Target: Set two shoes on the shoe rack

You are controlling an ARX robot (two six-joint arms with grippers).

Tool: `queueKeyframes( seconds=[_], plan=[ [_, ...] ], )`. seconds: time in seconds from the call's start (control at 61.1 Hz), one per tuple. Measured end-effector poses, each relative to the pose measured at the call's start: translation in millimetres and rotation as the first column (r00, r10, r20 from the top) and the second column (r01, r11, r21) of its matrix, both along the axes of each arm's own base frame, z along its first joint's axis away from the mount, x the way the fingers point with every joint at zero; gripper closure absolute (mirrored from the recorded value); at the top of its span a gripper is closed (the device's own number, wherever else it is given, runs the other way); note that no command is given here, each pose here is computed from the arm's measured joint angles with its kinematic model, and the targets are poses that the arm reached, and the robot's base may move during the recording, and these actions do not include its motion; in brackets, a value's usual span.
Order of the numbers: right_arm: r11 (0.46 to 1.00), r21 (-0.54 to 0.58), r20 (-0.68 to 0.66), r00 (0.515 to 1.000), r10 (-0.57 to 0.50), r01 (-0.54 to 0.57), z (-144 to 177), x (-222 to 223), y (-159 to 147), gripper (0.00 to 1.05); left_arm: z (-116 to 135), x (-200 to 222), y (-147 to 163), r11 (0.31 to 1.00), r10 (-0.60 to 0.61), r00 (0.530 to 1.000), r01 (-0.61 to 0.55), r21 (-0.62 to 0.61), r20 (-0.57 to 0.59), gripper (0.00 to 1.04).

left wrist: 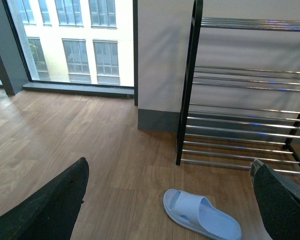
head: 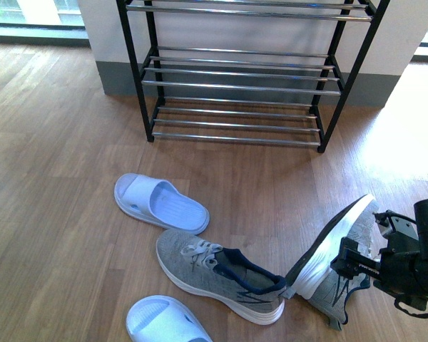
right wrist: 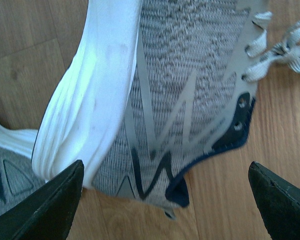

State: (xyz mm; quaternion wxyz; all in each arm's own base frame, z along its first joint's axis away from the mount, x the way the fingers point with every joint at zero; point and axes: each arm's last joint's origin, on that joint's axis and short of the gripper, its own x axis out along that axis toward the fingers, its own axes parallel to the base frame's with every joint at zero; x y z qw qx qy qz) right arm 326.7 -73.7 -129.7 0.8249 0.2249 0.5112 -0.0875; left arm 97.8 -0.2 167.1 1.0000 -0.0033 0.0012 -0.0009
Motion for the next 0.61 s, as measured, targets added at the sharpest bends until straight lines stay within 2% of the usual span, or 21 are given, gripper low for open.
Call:
queueKeyframes(
  seconds=[0.278, 0.474, 0.605],
  plan=[
    [0.997, 0.076, -0.012, 1.0, 0.009, -0.009, -20.7, 3.0, -24.5, 0.09, 0.0, 0.0, 0.0, 1.0, 0.0, 1.0, 0.0, 0.0, 0.0, 0.09],
    [0.979, 0.203, -0.001, 1.0, -0.008, 0.008, -25.4, 3.5, -33.7, 0.09, 0.0, 0.0, 0.0, 1.0, 0.0, 1.0, 0.0, 0.0, 0.0, 0.09],
    [0.97, 0.244, 0.007, 1.0, -0.012, 0.01, -25.5, 4.2, -35.1, 0.09, 0.0, 0.0, 0.0, 1.0, 0.0, 1.0, 0.0, 0.0, 0.0, 0.09]
  ],
)
